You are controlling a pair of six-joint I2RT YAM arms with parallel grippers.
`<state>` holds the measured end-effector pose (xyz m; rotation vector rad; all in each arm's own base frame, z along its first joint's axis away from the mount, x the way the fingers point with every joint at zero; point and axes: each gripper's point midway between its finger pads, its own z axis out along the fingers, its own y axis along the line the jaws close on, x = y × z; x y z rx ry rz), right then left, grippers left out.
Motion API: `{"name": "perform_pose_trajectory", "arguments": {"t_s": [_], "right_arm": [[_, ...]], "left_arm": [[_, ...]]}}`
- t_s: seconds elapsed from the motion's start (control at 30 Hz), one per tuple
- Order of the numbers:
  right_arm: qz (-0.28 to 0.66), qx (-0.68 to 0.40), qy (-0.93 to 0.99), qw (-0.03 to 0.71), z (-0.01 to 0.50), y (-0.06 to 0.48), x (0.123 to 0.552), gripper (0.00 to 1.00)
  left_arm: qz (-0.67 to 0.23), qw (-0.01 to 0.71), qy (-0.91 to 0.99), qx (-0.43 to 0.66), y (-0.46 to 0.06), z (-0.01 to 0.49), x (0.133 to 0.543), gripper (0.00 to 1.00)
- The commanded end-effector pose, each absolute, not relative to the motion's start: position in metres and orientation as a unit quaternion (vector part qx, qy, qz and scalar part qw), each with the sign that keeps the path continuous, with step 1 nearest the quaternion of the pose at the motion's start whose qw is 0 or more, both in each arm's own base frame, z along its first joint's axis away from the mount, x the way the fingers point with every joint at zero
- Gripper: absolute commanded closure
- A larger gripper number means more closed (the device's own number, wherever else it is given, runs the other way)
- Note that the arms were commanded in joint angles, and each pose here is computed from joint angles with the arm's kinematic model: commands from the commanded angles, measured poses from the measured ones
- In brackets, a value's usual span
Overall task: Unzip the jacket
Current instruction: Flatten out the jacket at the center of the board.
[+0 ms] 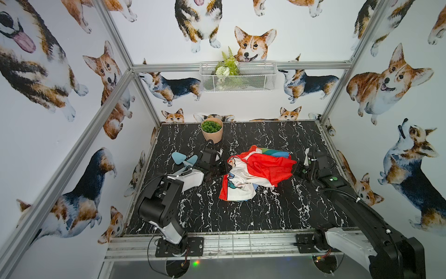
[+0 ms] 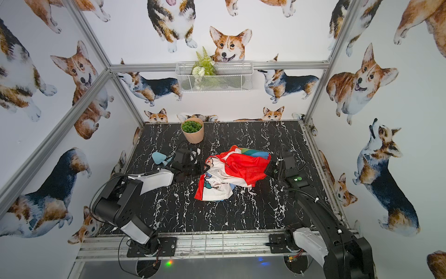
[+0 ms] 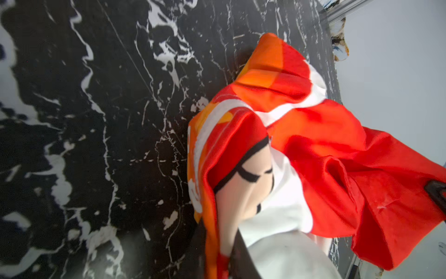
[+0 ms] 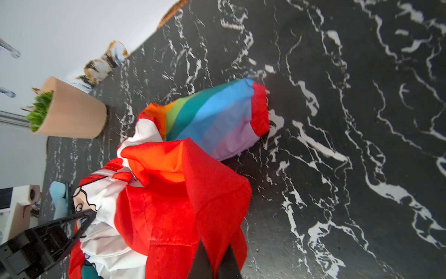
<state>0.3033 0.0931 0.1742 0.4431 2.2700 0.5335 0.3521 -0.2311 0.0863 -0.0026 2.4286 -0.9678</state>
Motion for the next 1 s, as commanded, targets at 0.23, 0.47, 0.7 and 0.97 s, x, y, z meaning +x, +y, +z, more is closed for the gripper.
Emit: {"name": "perform_pose_trajectory", "arguments": {"t_s": [0.23,0.47,0.7,0.97], "right_arm": [[0.240,0.146,0.829,0.484,0.300,0.097,0.331,1.00],[0.272,0.117,0.778,0.554,0.399,0.105,0.344,1.00],[0.222,0.118,0.786,0.564,0.411,0.092,0.358,1.00],[0.188,0.238,0.843,0.444,0.277,0.031,0.367,1.00]], "left_arm": [[-0.296,0.380,0.876,0.035,-0.202,0.205,0.352,1.00],[-0.258,0.453,0.850,0.072,-0.177,0.288,0.328,1.00],[-0.261,0.447,0.843,0.147,-0.183,0.312,0.289,1.00],[-0.290,0.351,0.856,0.244,-0.251,0.234,0.247,0.19]]}}
